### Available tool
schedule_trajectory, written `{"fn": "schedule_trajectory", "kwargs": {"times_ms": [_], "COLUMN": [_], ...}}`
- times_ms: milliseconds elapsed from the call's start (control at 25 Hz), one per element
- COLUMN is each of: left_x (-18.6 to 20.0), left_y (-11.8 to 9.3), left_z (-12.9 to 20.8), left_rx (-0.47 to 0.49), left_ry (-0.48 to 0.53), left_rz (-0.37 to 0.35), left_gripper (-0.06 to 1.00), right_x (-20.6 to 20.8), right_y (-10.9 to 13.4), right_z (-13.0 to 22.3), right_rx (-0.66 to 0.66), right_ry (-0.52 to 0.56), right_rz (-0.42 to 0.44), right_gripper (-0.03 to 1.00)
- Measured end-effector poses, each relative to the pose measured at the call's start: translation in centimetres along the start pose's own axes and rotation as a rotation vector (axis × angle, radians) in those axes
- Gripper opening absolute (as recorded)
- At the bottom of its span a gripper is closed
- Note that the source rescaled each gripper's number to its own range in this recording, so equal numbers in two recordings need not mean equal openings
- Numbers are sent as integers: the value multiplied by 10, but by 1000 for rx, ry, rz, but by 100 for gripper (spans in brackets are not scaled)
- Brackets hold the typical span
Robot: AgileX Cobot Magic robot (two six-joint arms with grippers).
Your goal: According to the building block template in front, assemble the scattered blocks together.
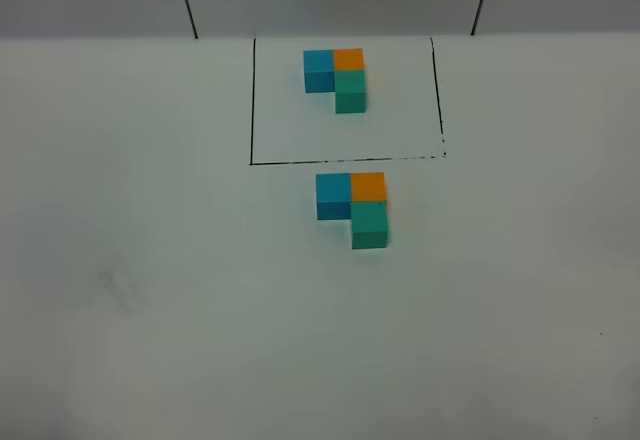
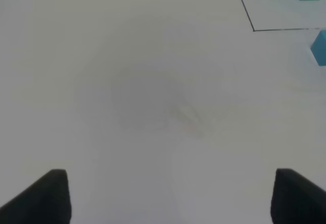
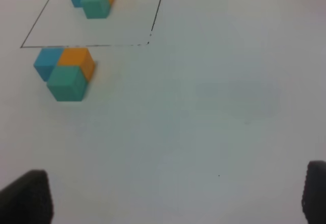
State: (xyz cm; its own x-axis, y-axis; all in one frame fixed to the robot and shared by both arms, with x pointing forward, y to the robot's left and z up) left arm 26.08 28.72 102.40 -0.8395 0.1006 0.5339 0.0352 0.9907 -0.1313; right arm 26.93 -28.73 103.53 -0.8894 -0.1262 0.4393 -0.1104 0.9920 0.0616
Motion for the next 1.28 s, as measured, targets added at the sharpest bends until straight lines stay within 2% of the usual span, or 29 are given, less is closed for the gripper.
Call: {"fn": "schedule_trajectory", "kwargs": {"times_ms": [400, 640, 840, 1080, 1280], "left_x": [0, 0, 0, 0, 0], "left_y": [0, 0, 0, 0, 0], "left_z": [0, 0, 0, 0, 0], "left_rx": [0, 0, 0, 0, 0], "left_ry": [0, 0, 0, 0, 0], "left_rz": [0, 0, 0, 0, 0], "left_gripper": [71, 71, 71, 71, 71], "right_x": [0, 0, 0, 0, 0], "right_y": [-2, -2, -2, -2, -3], "right_z": [0, 0, 0, 0, 0], "right_rx": [6, 6, 6, 5, -17], "right_ry": [1, 1, 1, 1, -2], "right_rz": [14, 14, 14, 14, 59], "right_gripper": [99, 94, 86, 71, 66]}}
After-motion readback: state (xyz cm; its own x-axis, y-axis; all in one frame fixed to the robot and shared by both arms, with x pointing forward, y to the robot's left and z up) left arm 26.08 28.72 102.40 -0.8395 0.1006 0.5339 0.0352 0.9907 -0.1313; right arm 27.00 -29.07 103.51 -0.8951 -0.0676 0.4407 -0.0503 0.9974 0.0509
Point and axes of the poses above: a point on each arm's last joint axis where the gripper is mounted, x pointing back along that axis away from the gripper, y along the wrist's bending axis when the last joint is at zero, z = x × y, the point moved 4 cm from there along -x, pointing out along that axis toward the gripper, and after that the axes turned 4 degrees about x, right-handed, at the moved point
